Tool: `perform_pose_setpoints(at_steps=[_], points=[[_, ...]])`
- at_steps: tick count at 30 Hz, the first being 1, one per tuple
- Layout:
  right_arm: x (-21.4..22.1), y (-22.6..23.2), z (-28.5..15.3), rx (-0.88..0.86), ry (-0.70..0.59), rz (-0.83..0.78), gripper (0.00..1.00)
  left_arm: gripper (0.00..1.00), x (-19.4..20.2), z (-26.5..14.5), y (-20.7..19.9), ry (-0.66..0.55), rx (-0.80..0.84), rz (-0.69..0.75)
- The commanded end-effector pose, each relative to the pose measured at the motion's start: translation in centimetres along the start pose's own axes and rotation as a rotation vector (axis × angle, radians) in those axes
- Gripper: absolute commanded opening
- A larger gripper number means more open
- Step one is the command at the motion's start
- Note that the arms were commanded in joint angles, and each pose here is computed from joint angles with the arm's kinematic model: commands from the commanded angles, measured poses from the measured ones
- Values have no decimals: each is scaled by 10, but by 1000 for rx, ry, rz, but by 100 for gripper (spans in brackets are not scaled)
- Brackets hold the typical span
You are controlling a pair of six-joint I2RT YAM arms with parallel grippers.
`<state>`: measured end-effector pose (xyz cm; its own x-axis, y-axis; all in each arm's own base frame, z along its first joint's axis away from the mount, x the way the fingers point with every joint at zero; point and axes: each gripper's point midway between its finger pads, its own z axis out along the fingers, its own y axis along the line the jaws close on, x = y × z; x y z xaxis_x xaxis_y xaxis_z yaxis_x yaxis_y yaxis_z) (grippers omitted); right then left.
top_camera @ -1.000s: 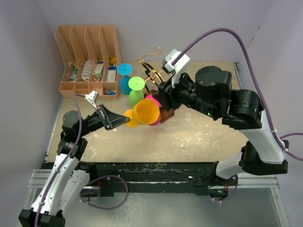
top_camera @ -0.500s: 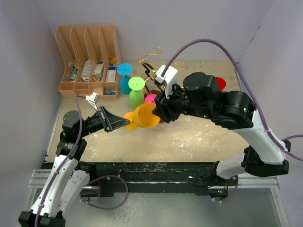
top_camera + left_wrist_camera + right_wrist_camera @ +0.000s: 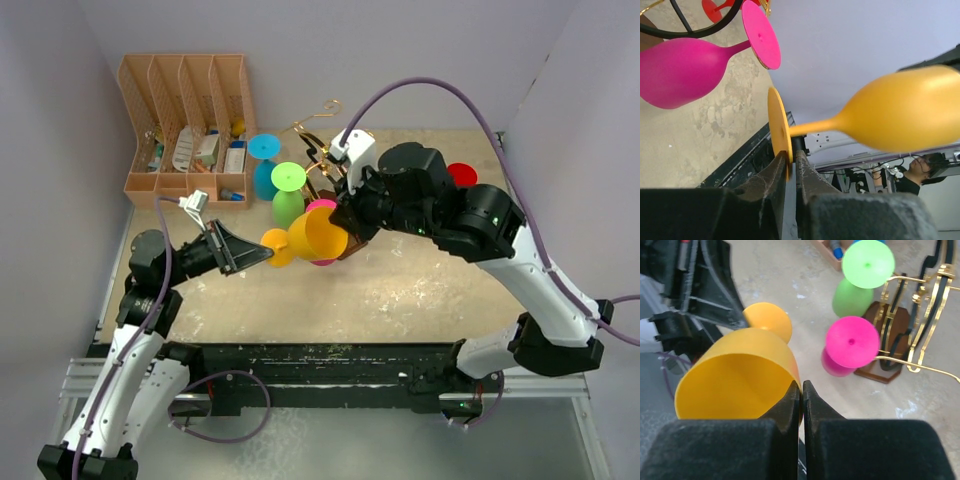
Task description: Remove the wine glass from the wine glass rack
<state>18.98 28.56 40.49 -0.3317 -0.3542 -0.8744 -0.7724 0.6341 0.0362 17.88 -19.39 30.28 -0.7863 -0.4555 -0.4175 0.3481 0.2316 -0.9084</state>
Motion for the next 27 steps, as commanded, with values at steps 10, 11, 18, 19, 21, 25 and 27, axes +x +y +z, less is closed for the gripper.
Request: perform_pose_setpoints(at_steps=[10,11,18,19,21,25,27], points=[[-32,-64,-69,188,-198,104,0,55,-11,-1,-22,-11,30,94],[-30,-74,-78,245,-205,113,0,56,-12,-1,-23,-12,29,100],[-19,-127,-168,582,-351,225,0,59,-15,-1,-22,-21,14,141],[-13,-132,-174,618,-344,228,0,59,-15,0,-19,-19,8,146],[2,-141,-177,687,-307,236,0,59,-15,2,-13,-10,-7,156],[36,-152,-163,782,-196,238,0,59,-16,3,-2,-2,-48,176],[50,-155,-158,815,-159,250,0,59,-15,3,-1,-1,-55,188]])
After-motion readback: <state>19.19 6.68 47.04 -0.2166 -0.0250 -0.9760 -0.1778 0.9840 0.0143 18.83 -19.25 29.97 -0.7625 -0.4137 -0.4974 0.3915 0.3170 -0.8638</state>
